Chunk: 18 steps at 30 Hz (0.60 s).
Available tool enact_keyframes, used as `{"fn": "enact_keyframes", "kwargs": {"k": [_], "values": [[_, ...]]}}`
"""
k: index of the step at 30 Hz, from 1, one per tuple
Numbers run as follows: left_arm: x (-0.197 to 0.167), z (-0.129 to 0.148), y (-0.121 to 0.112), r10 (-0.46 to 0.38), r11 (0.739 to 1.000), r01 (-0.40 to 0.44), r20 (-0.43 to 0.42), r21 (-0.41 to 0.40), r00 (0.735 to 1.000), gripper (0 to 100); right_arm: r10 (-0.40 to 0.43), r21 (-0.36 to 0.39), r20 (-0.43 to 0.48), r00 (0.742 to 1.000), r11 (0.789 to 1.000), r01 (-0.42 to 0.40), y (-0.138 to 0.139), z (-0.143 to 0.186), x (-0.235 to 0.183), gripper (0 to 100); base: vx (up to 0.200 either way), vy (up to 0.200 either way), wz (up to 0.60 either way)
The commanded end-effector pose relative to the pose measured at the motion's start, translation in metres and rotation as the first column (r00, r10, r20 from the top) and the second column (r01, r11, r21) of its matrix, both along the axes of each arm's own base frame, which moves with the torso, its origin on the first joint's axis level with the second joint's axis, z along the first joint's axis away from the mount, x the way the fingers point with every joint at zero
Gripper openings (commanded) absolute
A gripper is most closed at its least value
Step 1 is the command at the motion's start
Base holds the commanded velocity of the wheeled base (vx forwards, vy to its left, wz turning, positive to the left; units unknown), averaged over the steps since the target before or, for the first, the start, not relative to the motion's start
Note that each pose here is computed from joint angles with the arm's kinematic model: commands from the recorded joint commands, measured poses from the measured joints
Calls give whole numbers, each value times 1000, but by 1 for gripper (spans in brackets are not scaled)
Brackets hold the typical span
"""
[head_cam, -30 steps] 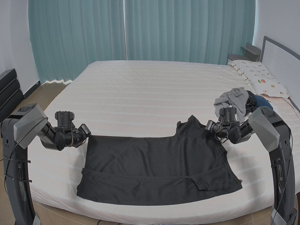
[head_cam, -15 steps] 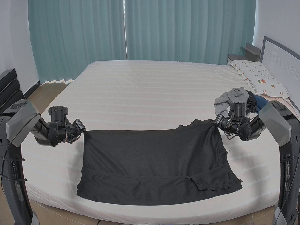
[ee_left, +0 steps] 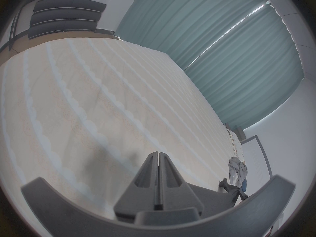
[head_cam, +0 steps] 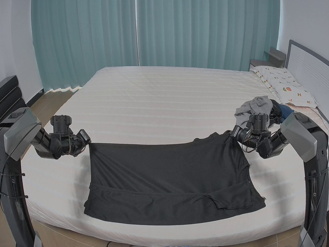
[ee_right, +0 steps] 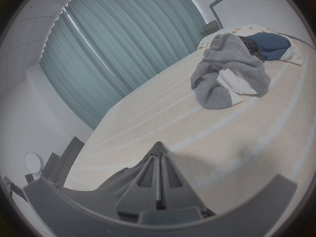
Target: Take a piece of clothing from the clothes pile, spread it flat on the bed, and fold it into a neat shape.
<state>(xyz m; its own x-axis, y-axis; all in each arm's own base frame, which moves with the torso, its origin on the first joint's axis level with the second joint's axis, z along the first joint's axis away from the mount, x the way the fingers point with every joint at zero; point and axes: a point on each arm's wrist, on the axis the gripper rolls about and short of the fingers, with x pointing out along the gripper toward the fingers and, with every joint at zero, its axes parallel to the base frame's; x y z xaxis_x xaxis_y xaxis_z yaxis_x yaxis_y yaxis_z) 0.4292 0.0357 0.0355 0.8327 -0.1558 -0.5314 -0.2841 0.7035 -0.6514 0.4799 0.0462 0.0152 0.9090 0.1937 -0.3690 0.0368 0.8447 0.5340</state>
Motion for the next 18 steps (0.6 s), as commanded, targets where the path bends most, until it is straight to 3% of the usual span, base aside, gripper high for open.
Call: {"fn": "enact_keyframes", "kwargs": {"k": [1, 10, 18], "values": [[1, 0, 1, 2, 1000, -2, 3, 0, 1000, 0, -10, 0, 3, 1000, 1000, 10, -5, 2, -1, 0, 0, 0, 0], [3, 4, 0, -2, 1000, 2, 17, 0, 1000, 0, -25, 16, 14, 1000, 1000, 24, -11, 15, -6, 0, 0, 0, 0], [3, 2, -2, -7, 1000, 7, 12, 0, 1000, 0, -9, 15, -34, 999, 1000, 10, -11, 10, -18, 0, 0, 0, 0]]}}
